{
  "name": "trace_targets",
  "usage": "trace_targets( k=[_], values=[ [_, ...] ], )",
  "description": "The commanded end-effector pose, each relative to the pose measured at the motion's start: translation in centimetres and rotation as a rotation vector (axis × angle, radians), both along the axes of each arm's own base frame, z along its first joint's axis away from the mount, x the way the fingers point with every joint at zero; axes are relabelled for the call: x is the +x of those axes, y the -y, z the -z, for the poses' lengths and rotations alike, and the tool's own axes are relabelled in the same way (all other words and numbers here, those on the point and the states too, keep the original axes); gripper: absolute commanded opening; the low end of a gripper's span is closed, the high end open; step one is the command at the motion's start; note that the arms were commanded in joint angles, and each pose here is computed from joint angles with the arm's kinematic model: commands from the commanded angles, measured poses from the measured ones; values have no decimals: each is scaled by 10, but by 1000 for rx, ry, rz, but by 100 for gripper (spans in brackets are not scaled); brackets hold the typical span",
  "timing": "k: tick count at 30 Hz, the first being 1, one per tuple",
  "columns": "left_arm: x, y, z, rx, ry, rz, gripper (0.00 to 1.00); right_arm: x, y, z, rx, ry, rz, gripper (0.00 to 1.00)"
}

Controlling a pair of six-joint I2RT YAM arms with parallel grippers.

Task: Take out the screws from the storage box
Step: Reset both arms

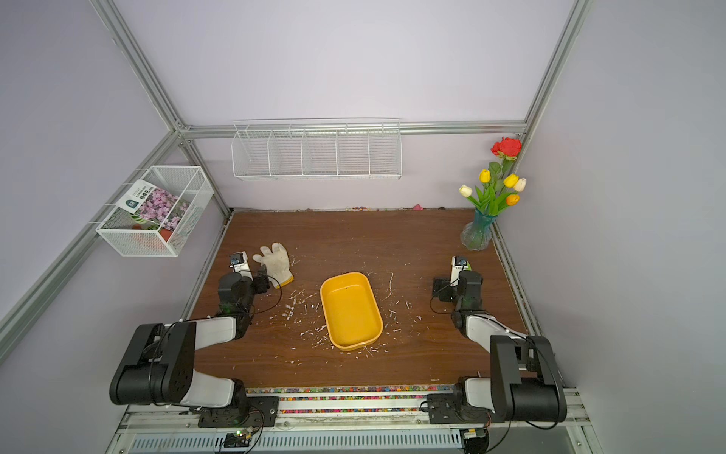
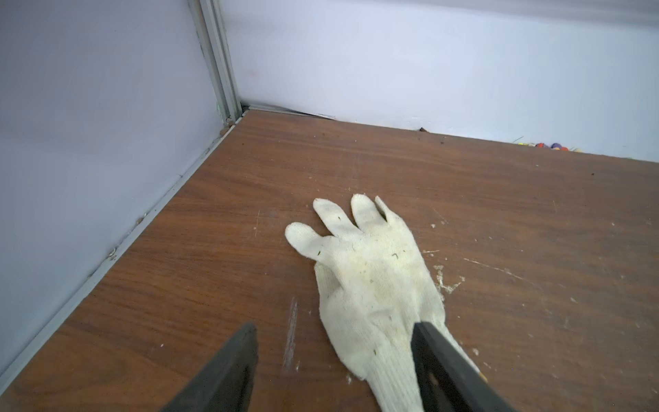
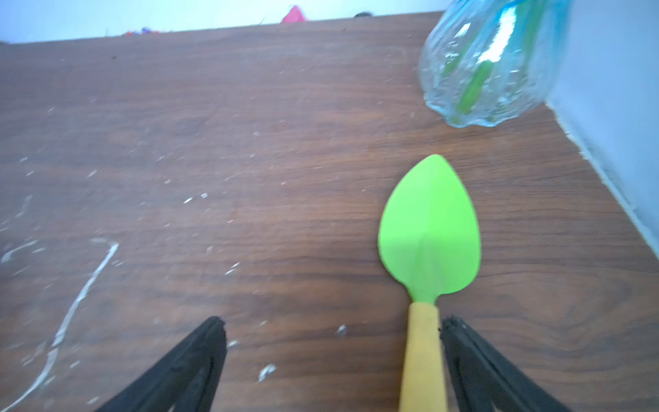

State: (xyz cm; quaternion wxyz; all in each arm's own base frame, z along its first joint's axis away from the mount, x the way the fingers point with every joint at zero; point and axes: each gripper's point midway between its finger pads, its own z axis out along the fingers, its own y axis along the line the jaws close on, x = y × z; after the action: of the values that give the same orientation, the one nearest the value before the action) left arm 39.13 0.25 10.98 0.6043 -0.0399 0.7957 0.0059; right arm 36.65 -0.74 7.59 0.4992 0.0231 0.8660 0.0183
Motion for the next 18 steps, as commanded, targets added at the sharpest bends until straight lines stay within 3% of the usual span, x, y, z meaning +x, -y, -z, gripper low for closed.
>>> trace_targets(
  k=[1, 4, 5, 6, 18],
  values=[
    [-3, -1, -16, 33, 111, 13, 75, 24, -1, -35, 4, 233, -21, 98],
    [4, 1, -12, 30, 61, 20, 79, 27, -16, -25, -5, 182, -115, 98],
    [5, -3, -14, 30, 76, -3, 84, 31, -21, -23, -20, 170, -145, 98],
    [5, -4, -14, 31, 91, -8, 100, 31, -22, -24, -32, 182, -141, 98],
    [5, -7, -14, 25, 87, -23, 100, 30, -11, -18, -41, 206, -65, 99]
  ],
)
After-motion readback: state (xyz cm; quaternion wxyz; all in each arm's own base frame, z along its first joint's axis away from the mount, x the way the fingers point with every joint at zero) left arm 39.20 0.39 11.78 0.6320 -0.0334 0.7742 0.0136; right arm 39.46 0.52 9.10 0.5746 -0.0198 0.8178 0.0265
